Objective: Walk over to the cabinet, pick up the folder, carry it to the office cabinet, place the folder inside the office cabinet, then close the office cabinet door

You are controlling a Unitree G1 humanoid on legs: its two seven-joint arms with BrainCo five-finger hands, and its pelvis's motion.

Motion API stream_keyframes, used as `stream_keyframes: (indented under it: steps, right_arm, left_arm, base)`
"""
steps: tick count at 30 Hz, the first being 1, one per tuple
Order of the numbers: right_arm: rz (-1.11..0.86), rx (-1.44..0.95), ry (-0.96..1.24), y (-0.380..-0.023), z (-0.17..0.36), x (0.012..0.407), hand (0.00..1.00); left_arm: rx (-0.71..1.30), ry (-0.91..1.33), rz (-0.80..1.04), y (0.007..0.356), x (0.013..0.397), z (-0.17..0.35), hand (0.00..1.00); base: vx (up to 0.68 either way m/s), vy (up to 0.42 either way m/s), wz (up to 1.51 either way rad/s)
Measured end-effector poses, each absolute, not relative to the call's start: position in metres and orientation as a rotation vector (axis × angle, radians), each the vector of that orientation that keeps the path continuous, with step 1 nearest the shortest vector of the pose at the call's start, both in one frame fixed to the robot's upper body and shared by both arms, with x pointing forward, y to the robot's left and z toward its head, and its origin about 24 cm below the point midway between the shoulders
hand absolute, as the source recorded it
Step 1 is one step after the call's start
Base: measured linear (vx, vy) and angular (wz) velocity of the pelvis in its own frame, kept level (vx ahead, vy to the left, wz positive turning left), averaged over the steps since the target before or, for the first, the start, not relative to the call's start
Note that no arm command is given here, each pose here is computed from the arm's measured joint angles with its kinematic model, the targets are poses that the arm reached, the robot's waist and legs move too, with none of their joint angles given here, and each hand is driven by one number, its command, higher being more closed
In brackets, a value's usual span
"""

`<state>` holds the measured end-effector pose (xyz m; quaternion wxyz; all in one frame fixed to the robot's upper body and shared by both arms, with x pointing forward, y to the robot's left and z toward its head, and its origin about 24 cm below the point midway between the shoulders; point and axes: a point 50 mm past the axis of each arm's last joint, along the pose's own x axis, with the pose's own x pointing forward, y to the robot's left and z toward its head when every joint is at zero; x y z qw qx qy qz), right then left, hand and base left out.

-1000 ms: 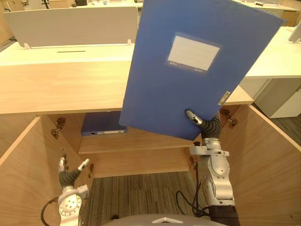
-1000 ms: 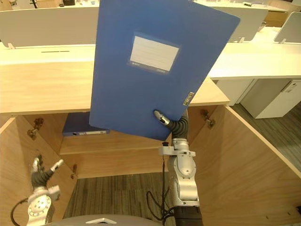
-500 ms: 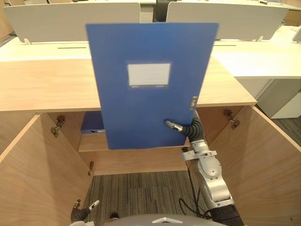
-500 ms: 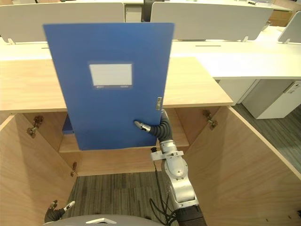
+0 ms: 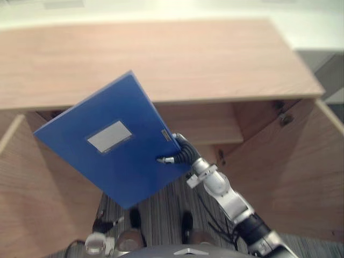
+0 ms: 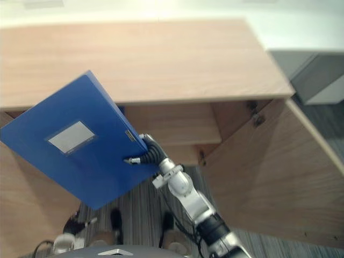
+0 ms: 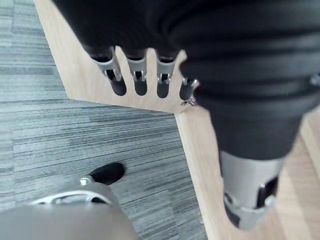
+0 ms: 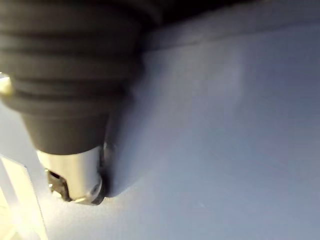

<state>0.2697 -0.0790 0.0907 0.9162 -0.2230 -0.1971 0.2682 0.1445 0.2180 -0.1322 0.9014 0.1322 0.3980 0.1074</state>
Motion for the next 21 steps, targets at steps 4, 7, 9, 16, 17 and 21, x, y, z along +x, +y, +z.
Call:
stream_keyframes:
  steps: [4, 7, 9, 16, 17, 21]
  right_arm:
    - [0.542, -0.559, -0.413, -0.087, 0.096, 0.282, 1.0]
    - [0.537, -0.583, -0.416, -0.089, 0.098, 0.284, 1.0]
    - [0.503, -0.576, -0.433, -0.092, 0.104, 0.287, 1.0]
    - [0.307, -0.371, -0.542, -0.111, 0.15, 0.304, 1.0]
    - [0.283, -0.352, -0.553, -0.115, 0.155, 0.305, 1.0]
    - [0.166, -0.228, -0.647, -0.132, 0.193, 0.316, 1.0]
  left_arm:
    - [0.312, 0.734, 0.189, 0.219, 0.171, -0.119, 0.0]
    - [0.331, 0.675, 0.178, 0.22, 0.184, -0.11, 0.0]
    - [0.325, 0.598, 0.181, 0.219, 0.201, -0.096, 0.0]
    - [0.289, 0.425, 0.188, 0.215, 0.228, -0.066, 0.0]
    - [0.281, 0.423, 0.192, 0.216, 0.228, -0.065, 0.0]
    - [0.245, 0.373, 0.233, 0.217, 0.235, -0.055, 0.0]
  base:
    - [-0.13, 0.046, 0.06]
    - [-0.13, 0.028, 0.06]
    - [-0.19, 0.013, 0.1]
    - [-0.08, -0.005, -0.02]
    - [-0.01, -0.006, 0.05]
    - [0.03, -0.004, 0.05]
